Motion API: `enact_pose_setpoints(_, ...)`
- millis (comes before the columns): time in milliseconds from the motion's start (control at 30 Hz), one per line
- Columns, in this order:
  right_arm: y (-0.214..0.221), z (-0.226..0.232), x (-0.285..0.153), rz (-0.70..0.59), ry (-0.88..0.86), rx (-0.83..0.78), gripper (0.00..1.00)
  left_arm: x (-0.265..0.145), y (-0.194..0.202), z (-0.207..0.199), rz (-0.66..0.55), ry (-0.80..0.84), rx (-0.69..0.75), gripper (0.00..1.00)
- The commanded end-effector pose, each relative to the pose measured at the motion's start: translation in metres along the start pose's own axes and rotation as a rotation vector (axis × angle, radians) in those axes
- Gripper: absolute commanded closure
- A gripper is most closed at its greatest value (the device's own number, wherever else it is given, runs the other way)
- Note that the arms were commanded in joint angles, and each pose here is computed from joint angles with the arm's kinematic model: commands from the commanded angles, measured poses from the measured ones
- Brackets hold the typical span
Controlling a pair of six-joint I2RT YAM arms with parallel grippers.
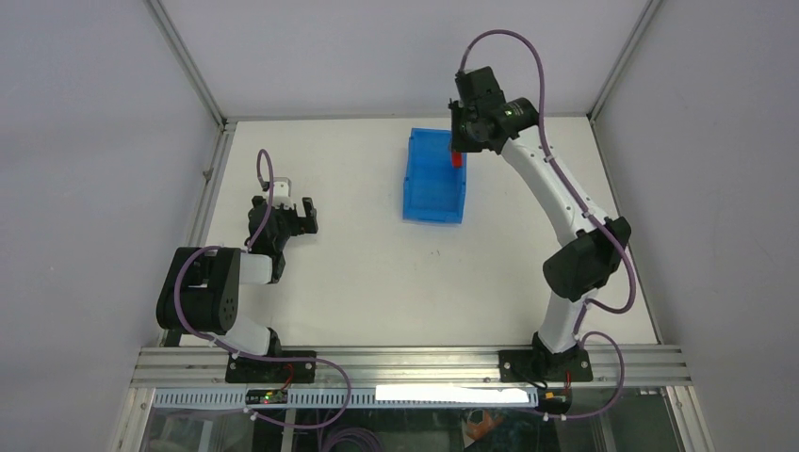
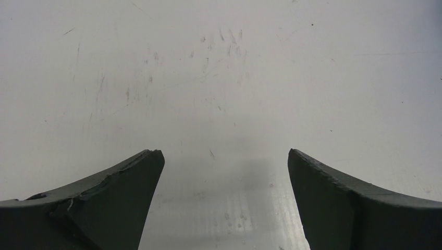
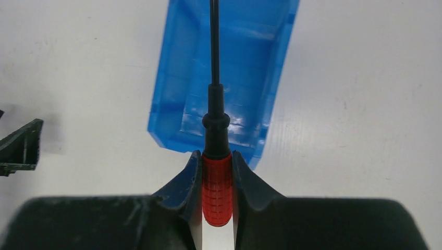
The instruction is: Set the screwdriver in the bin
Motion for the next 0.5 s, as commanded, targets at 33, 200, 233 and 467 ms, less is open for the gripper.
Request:
enact_pose_setpoints(33, -0.011, 0.031, 0.011, -0.054, -0.023, 0.005, 0.95, 0.000, -0.012, -0.004, -0.054, 0.013, -0.017, 0.01)
enact_pose_setpoints(200, 0.005, 0.052, 0.056, -0.005, -0.029, -0.043, 0.93, 0.000, -0.012, -0.004, -0.055, 0.014, -0.016, 0.01)
enact_pose_setpoints(233, 0.010, 0.055, 0.066, 0.012, -0.031, -0.056, 0.93, 0.000, -0.012, -0.005, -0.055, 0.014, -0.017, 0.01)
enact_pose_setpoints(467, 0.046, 0.065, 0.127, 0.138, 0.059, -0.106, 0.89, 0.000, -0.012, -0.004, -0.054, 0.013, -0.016, 0.01)
Point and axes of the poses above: each gripper's point midway between its finger pads, its own x axis out along the fingers, its own z axis along the line the jaws close on, y = z × x, the point moved 10 cm from there along -x, back along the fingers, and after that the axes turned 4 degrees about -x, right-handed, at the moved point
